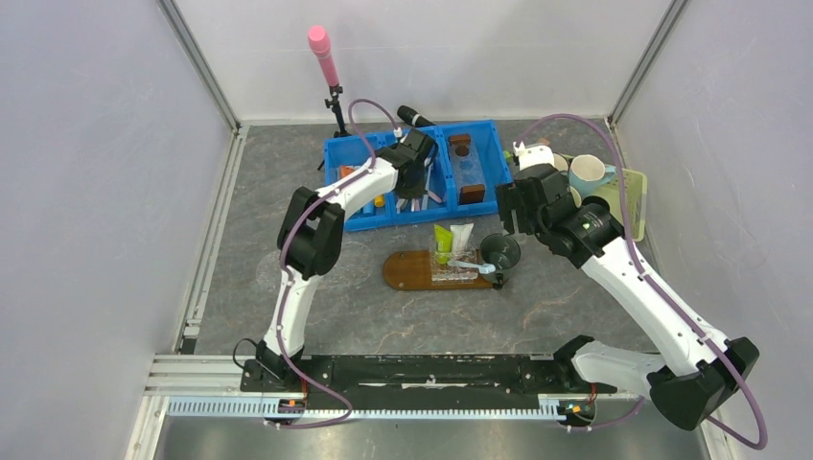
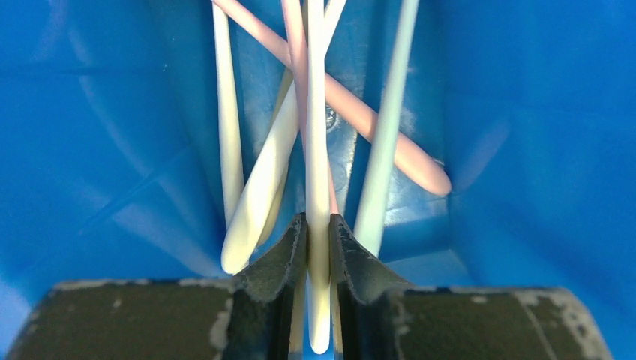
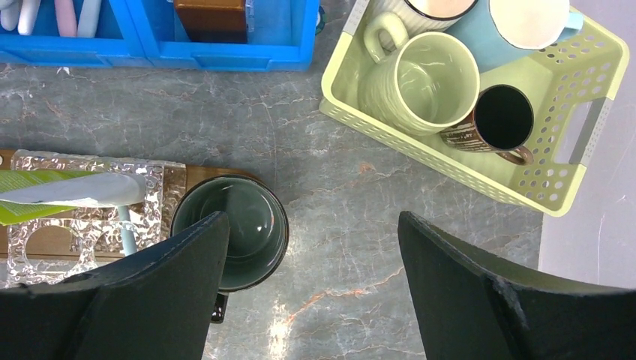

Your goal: Prepare toiletry sets of a toothbrush and toothpaste on the tray

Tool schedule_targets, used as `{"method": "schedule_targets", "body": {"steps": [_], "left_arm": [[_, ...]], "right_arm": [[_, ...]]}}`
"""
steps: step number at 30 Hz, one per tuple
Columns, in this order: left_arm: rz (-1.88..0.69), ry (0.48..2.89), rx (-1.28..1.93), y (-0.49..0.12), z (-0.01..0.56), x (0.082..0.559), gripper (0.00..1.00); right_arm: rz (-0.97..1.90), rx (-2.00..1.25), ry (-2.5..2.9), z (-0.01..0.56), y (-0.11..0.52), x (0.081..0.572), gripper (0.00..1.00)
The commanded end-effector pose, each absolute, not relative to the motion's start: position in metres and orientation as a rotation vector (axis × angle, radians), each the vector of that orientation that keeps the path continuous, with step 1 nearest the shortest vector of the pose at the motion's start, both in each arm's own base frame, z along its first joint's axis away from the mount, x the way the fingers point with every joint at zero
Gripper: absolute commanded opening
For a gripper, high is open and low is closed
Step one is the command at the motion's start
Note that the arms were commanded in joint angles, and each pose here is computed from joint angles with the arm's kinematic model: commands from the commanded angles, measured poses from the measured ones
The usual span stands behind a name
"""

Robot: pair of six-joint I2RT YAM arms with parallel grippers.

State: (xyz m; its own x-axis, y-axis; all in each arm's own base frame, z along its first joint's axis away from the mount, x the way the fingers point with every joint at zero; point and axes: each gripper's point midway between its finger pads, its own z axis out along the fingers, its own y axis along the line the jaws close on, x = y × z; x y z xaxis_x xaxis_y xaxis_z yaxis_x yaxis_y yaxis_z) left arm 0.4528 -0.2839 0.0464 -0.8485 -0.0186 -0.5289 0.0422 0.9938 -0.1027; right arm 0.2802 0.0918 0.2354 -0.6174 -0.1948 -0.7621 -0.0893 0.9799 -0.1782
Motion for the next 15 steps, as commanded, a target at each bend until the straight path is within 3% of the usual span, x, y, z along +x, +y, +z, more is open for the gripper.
{"method": "schedule_targets", "body": {"steps": [1,7,15], "left_arm": [[-0.263,2.452,-0.01,-0.289,0.122,0.458,0.14],[-0.315,2.383,-0.006,-0.284,0.166,0.449,0.03],[-0.454,2.211,0.103,-0.283,0.219,0.431,0.02]], "right_arm": [[-0.12,-0.168,2.202,0.243,0.094,0.284,0.89],[-0.082,-0.184,2.191,0.247,0.101,0.288,0.89],[0.021,-0.223,2.133,0.27,0.121,0.299,0.89]]}}
